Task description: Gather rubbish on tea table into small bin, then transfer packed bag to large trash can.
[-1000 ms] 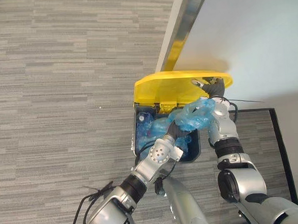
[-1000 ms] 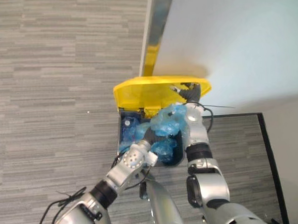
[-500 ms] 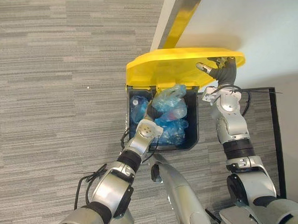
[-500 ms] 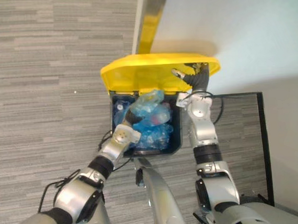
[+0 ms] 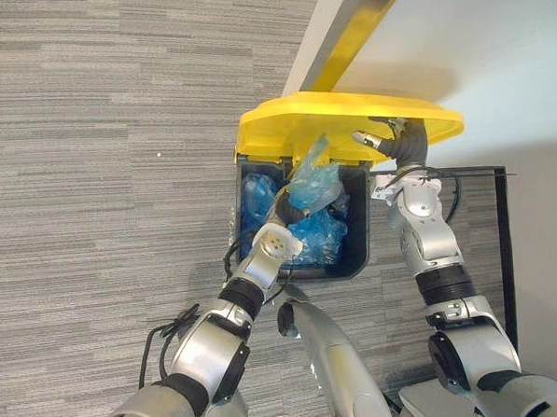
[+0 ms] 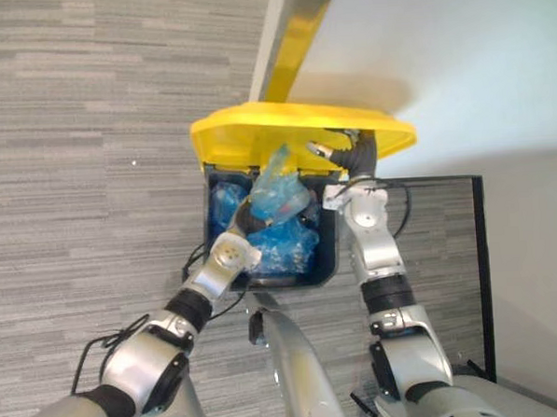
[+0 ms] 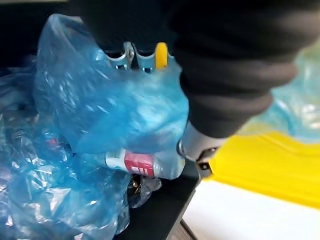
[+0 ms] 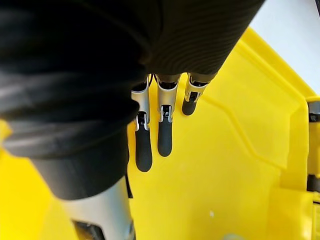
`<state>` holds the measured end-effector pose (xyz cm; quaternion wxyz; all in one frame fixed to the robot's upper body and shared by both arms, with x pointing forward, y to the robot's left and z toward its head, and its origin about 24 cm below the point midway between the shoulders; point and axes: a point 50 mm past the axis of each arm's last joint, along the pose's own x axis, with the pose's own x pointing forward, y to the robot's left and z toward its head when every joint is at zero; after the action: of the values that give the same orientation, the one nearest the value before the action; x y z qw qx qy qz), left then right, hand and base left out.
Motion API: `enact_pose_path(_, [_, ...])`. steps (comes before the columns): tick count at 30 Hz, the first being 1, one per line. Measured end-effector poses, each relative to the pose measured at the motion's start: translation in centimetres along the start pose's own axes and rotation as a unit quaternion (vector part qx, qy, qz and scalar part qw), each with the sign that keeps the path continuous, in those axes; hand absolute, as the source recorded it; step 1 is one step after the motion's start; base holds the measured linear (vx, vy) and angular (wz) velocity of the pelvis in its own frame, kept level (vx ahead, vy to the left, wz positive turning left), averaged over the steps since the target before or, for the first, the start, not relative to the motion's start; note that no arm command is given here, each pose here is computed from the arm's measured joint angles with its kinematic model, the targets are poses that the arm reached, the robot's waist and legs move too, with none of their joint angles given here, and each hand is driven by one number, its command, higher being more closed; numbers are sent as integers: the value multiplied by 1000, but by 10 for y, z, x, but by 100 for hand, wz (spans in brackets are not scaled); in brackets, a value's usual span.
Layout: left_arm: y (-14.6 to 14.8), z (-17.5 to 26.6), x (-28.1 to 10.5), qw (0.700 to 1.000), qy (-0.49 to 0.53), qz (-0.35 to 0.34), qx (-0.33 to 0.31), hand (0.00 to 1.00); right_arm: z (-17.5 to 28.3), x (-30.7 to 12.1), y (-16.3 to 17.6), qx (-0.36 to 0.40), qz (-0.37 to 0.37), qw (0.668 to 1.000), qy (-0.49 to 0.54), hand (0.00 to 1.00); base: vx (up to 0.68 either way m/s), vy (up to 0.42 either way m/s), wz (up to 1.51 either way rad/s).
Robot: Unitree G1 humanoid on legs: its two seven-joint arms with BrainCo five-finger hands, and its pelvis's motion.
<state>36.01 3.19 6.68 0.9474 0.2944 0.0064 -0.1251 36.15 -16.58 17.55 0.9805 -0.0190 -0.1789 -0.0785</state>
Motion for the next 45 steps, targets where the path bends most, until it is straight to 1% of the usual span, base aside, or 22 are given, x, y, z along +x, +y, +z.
enact_pose_path(6, [0, 11, -1, 999, -34, -10, 29, 0, -21, -11, -4, -30, 5, 999, 31, 0, 44, 8, 27])
enact_pose_path(10, [-4, 9, -9, 999, -47, -10, 14, 0, -45, -30, -13, -43, 4, 997, 71, 0, 14, 11, 27])
enact_pose_path(11, [-5, 1, -13, 999, -42, -9, -1, 0, -53, -37, -14, -52, 4, 995, 83, 0, 5, 20, 19])
enact_pose_path(15, [1, -41, -32, 999, 14, 10, -49, 0, -76, -61, -12, -38, -1, 991, 128, 0, 5, 24, 18])
enact_pose_path(18, [11, -77, -53, 993, 64, 42, -88, 0, -96, -85, -14, -38, -7, 985, 171, 0, 12, 21, 10])
enact_pose_path(21, [20, -119, -82, 980, 131, 83, -129, 0, -119, -115, -16, -47, -11, 974, 222, 0, 19, 32, 3])
enact_pose_path(24, [27, -163, -117, 953, 213, 128, -172, 0, -139, -139, -12, -51, -5, 960, 274, 0, -27, 91, -23])
enact_pose_path(25, [25, -179, -132, 940, 247, 139, -188, 0, -142, -143, -11, -51, -3, 958, 282, 0, -115, 163, -50])
enact_pose_path(26, [19, -198, -150, 920, 291, 151, -213, 0, -148, -153, -12, -54, -1, 953, 299, 0, -131, 154, -52])
enact_pose_path(27, [16, -204, -157, 911, 309, 155, -225, 0, -150, -157, -12, -61, 2, 950, 306, 0, -183, 183, -46])
enact_pose_path(28, [10, -213, -165, 894, 335, 164, -249, 0, -155, -168, -15, -68, 5, 945, 320, 0, -230, 164, -41])
enact_pose_path(29, [2, -222, -177, 874, 364, 174, -272, 0, -162, -185, -18, -71, 8, 936, 345, 0, -287, 151, -43])
enact_pose_path(31, [-7, -232, -194, 851, 399, 181, -290, 0, -173, -206, -15, -75, 17, 921, 382, 0, -213, 82, -28])
enact_pose_path(32, [-14, -237, -205, 840, 418, 179, -296, 0, -183, -229, -16, -84, 25, 903, 420, 0, -174, 19, -16])
enact_pose_path(33, [-19, -240, -214, 833, 431, 177, -297, 0, -196, -264, -18, -92, 31, 874, 477, 0, -156, -32, -19])
enact_pose_path(34, [-21, -241, -216, 831, 435, 176, -298, 0, -201, -278, -19, -96, 33, 860, 500, 0, -111, -122, -34])
enact_pose_path(36, [-26, -244, -222, 824, 448, 174, -301, 0, -213, -324, -30, -100, 17, 810, 578, 0, -88, -211, -57])
enact_pose_path(37, [-25, -244, -221, 821, 450, 176, -304, 0, -215, -327, -34, -100, 5, 802, 589, 0, -127, -220, -80])
enact_pose_path(38, [-32, -245, -222, 812, 463, 169, -311, 0, -217, -331, -42, -107, -12, 792, 601, 0, -121, -150, -107])
enact_pose_path(39, [-45, -241, -218, 803, 472, 158, -329, 0, -218, -336, -58, -120, -37, 780, 613, 0, -122, -98, -113])
enact_pose_path(42, [-56, -237, -216, 797, 478, 144, -340, 0, -220, -337, -67, -126, -52, 767, 627, 0, -123, -67, -83])
enact_pose_path(45, [-62, -239, -220, 793, 490, 131, -337, 0, -222, -348, -81, -107, -98, 743, 654, 0, -123, -36, -14])
